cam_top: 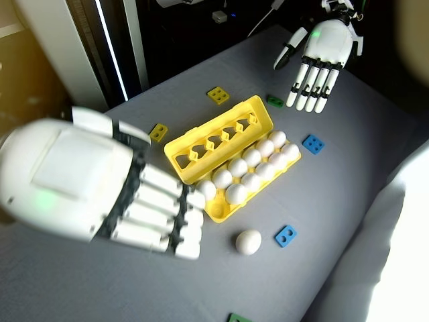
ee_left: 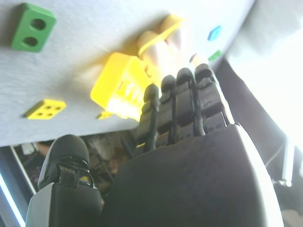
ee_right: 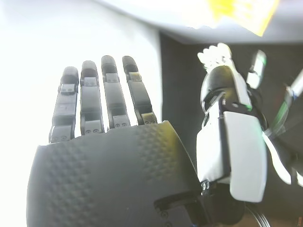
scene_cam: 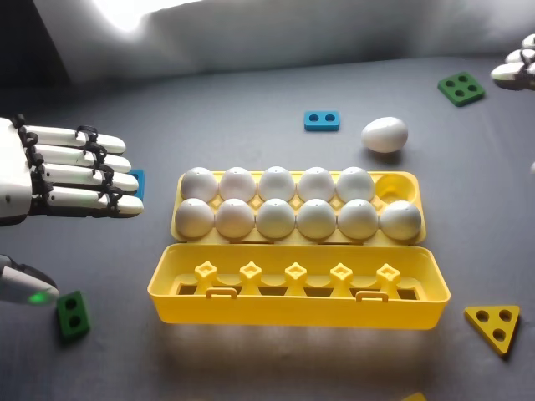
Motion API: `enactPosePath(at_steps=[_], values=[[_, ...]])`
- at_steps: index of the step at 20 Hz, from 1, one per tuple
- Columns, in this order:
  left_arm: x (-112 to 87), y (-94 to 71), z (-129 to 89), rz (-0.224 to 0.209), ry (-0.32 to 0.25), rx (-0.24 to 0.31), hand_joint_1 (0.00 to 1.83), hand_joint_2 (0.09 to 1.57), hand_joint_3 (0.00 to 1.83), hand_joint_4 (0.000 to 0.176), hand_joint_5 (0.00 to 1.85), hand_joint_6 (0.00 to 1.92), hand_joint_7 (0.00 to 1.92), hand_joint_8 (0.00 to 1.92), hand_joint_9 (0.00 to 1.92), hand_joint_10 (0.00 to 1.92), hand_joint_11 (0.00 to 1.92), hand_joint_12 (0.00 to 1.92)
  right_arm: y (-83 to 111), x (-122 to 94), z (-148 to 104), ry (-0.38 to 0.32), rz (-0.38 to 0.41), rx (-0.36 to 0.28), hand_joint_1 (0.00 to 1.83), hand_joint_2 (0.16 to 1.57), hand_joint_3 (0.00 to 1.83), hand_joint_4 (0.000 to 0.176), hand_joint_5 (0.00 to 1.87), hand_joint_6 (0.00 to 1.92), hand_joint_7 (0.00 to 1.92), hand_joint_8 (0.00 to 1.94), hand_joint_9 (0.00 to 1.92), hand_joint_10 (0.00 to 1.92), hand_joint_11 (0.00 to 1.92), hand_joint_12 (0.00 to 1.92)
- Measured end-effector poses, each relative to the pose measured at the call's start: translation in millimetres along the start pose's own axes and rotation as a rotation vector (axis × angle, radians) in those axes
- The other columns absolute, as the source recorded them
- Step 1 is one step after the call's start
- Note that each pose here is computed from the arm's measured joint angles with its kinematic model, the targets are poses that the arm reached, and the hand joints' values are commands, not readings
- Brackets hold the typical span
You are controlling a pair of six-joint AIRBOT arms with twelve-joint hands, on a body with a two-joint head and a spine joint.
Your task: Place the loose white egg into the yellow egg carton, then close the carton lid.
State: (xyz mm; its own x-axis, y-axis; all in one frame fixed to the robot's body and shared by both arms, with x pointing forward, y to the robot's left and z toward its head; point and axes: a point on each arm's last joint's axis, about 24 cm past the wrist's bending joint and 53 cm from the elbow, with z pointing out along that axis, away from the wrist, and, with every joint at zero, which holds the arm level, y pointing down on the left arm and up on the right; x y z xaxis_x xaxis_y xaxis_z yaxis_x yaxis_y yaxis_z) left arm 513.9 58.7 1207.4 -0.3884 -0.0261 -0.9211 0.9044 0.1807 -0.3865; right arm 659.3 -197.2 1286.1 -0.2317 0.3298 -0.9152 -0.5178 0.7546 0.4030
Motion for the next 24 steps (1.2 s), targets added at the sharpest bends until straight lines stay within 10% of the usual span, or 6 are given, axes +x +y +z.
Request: enactPosePath(at_steps=[12, 18, 24], values=[[3.5, -5.1, 6, -0.082, 0.069, 0.040, 0.00, 1.24, 0.01, 0.000, 0.12, 0.00, 0.11, 0.00, 0.07, 0.00, 0.00, 0.00, -10.8, -13, 81, -0.031, -0.120, 0.019, 0.41, 0.77, 0.00, 0.082, 0.11, 0.00, 0.00, 0.00, 0.00, 0.00, 0.00, 0.00], [28.0, 0.8, -1, -0.055, 0.153, 0.023, 0.00, 1.24, 0.01, 0.000, 0.12, 0.00, 0.11, 0.00, 0.08, 0.00, 0.01, 0.01, -21.1, -14, 112, -0.038, -0.122, 0.035, 0.47, 0.73, 0.00, 0.174, 0.35, 0.02, 0.00, 0.00, 0.00, 0.00, 0.00, 0.00], [42.6, -8.4, -5, -0.067, 0.213, 0.056, 0.00, 1.23, 0.00, 0.000, 0.14, 0.01, 0.13, 0.00, 0.08, 0.00, 0.01, 0.01, -28.5, 0, 138, -0.019, -0.125, 0.043, 0.59, 0.74, 0.00, 0.176, 0.51, 0.03, 0.00, 0.00, 0.00, 0.00, 0.00, 0.00]])
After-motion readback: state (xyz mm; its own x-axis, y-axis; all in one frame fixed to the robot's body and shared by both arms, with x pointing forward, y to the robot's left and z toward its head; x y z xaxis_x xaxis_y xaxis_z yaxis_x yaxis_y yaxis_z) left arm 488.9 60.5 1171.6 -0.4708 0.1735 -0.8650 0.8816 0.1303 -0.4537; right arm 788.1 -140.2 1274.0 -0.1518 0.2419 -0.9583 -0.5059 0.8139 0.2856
